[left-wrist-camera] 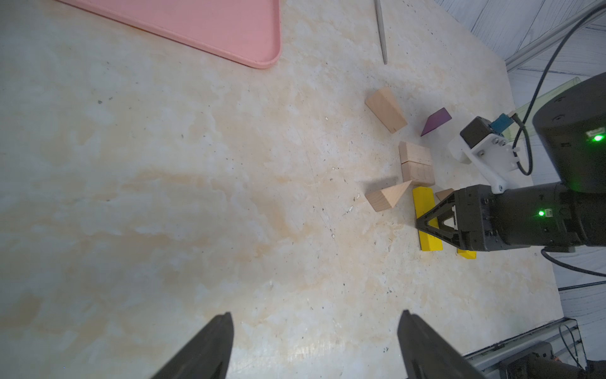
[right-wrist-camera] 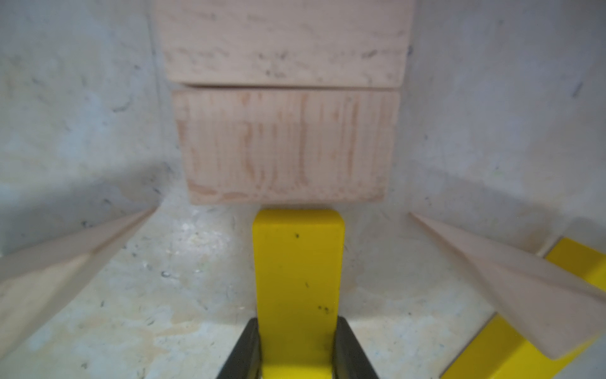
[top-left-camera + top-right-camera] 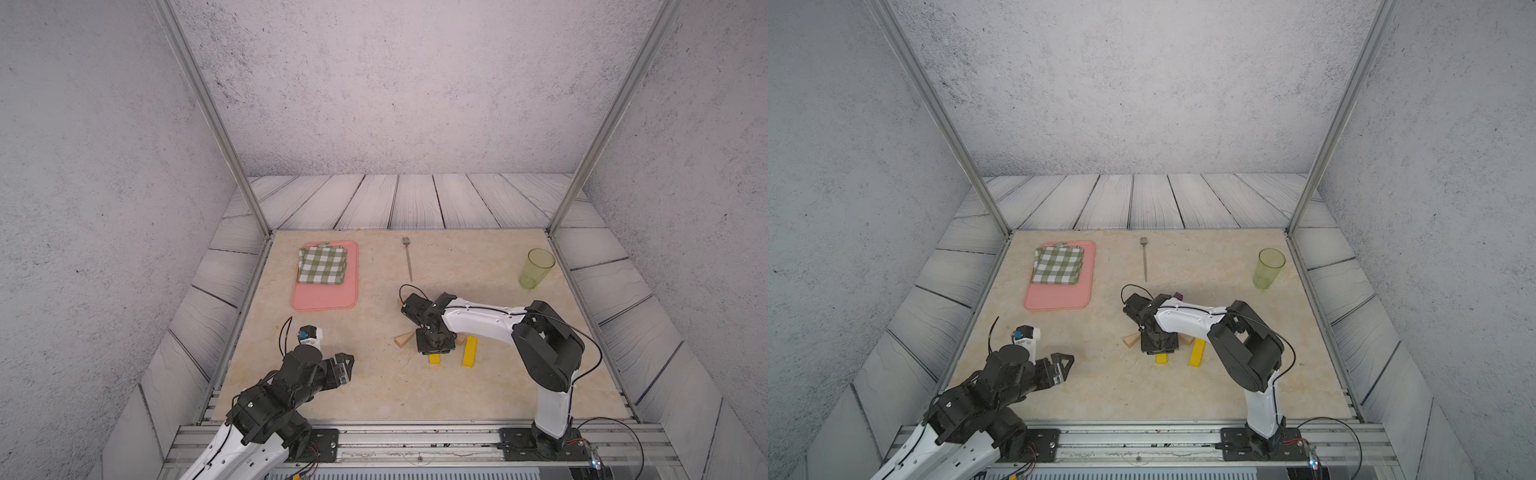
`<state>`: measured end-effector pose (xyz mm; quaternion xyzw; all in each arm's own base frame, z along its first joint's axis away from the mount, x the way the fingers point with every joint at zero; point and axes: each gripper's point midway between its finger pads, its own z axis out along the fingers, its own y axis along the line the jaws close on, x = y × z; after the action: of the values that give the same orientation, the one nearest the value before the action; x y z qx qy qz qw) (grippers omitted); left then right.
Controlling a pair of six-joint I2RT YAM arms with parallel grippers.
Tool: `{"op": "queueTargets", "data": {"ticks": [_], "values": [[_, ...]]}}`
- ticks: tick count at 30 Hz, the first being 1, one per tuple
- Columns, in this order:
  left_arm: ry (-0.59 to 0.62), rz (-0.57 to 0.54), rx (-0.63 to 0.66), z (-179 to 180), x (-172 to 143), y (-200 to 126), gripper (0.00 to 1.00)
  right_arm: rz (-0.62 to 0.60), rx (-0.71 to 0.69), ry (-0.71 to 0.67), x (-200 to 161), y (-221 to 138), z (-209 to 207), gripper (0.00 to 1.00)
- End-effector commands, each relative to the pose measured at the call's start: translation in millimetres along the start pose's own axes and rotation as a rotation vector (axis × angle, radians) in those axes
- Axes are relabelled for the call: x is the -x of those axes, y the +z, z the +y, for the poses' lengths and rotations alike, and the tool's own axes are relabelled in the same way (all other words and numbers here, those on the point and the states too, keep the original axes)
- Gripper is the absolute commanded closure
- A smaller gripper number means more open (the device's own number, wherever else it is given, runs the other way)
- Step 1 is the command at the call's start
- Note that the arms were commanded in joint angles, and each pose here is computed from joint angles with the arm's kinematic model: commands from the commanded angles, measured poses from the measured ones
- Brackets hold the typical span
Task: Assemble a small pinwheel with building blocks
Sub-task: Assemble the building block at the center of the board.
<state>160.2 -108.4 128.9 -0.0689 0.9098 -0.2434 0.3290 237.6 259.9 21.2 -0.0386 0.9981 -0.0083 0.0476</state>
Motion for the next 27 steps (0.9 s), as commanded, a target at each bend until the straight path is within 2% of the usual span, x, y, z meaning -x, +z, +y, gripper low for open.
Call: {"op": "queueTargets", "data": {"ticks": [1, 27], "values": [[-0.008, -0.007, 0.004, 2.3, 0.0, 1.6, 0.15, 0.023, -0.037, 0.015, -1.6, 9.8, -4.8, 0.67], [-0.011, -0.005, 0.006, 2.6, -0.4, 1.7, 0.15, 0.026, -0.026, 0.038, 3.9, 14.7, -1.8, 0.66]]}}
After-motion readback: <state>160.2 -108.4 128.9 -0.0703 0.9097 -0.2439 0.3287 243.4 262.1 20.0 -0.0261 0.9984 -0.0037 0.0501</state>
